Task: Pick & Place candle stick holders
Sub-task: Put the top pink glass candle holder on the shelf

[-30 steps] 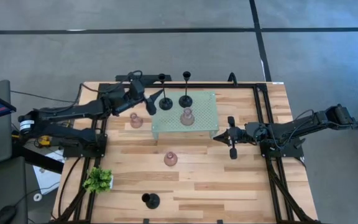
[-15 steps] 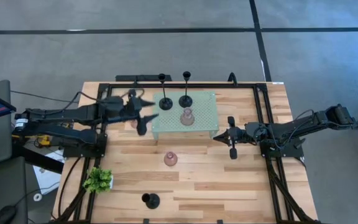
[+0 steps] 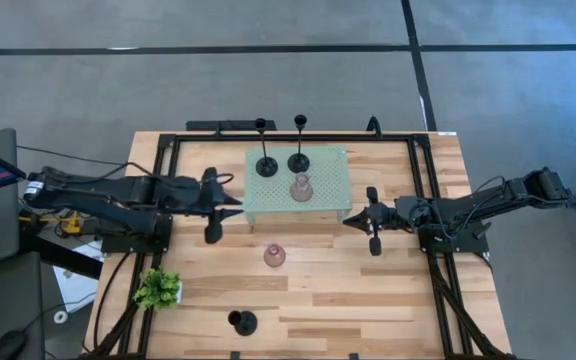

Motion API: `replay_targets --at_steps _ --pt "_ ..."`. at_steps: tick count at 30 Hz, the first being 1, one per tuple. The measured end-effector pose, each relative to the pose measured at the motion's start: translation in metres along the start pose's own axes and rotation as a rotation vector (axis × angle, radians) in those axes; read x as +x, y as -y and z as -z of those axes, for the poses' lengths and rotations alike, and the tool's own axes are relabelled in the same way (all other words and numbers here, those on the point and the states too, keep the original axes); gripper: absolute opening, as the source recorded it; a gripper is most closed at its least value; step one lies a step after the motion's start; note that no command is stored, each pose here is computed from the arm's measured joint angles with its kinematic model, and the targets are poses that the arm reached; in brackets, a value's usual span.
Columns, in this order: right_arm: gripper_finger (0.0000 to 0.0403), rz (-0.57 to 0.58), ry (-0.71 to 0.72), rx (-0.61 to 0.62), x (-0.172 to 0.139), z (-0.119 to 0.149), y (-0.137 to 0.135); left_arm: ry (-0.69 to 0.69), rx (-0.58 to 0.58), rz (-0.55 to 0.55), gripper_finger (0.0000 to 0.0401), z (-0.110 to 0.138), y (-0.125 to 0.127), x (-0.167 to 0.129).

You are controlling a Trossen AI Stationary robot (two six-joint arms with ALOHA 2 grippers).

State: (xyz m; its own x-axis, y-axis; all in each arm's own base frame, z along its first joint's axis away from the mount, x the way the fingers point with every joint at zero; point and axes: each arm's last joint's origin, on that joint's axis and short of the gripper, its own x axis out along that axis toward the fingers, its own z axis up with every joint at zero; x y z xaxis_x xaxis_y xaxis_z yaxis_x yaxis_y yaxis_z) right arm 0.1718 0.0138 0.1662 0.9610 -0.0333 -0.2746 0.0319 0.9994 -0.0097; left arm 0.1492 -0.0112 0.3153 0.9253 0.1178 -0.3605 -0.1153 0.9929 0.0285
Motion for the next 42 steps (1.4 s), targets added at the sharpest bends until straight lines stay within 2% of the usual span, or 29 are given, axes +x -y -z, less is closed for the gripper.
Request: replay_targets --at_steps 5,9,12,15,20,23,28,31,36,42 --pt "0.0001 0.0 0.014 0.006 0.0 -0.001 0.0 -0.052 -0.003 -0.085 0.0033 0.01 -0.007 -0.019" --pt "0.0001 -0.001 0.014 0.034 0.0 -0.001 0.0 -0.049 -0.1 -0.184 0.0007 0.017 -0.014 -0.036" --pt "0.0001 -0.001 0.016 0.036 0.0 -0.002 0.0 -0.003 -0.178 -0.241 0.0009 0.017 -0.018 -0.043" --pt "0.0001 -0.001 0.016 0.035 0.0 -0.002 0.0 -0.001 -0.19 -0.269 0.0022 0.017 -0.019 -0.043" --pt "0.0001 -0.001 0.012 0.035 0.0 -0.001 0.0 -0.09 -0.167 -0.291 0.0044 0.024 -0.018 -0.038" --pt "0.0001 0.0 0.008 0.035 0.0 -0.001 0.0 -0.144 -0.23 -0.335 0.0048 0.029 -0.018 -0.034" --pt "0.0001 0.0 0.001 0.034 0.0 0.0 0.0 -0.212 -0.242 -0.362 0.0028 0.048 -0.016 -0.022" --pt "0.0001 0.0 0.0 0.034 0.0 0.0 0.0 -0.23 -0.262 -0.421 0.0006 0.065 -0.017 -0.018" --pt "0.0001 0.0 -0.004 0.033 0.0 0.0 0.0 -0.205 -0.303 -0.447 0.0005 0.08 -0.02 -0.022" --pt "0.0001 0.001 -0.012 0.032 0.0 0.001 0.0 -0.102 -0.373 -0.476 0.0004 0.087 -0.023 -0.038"
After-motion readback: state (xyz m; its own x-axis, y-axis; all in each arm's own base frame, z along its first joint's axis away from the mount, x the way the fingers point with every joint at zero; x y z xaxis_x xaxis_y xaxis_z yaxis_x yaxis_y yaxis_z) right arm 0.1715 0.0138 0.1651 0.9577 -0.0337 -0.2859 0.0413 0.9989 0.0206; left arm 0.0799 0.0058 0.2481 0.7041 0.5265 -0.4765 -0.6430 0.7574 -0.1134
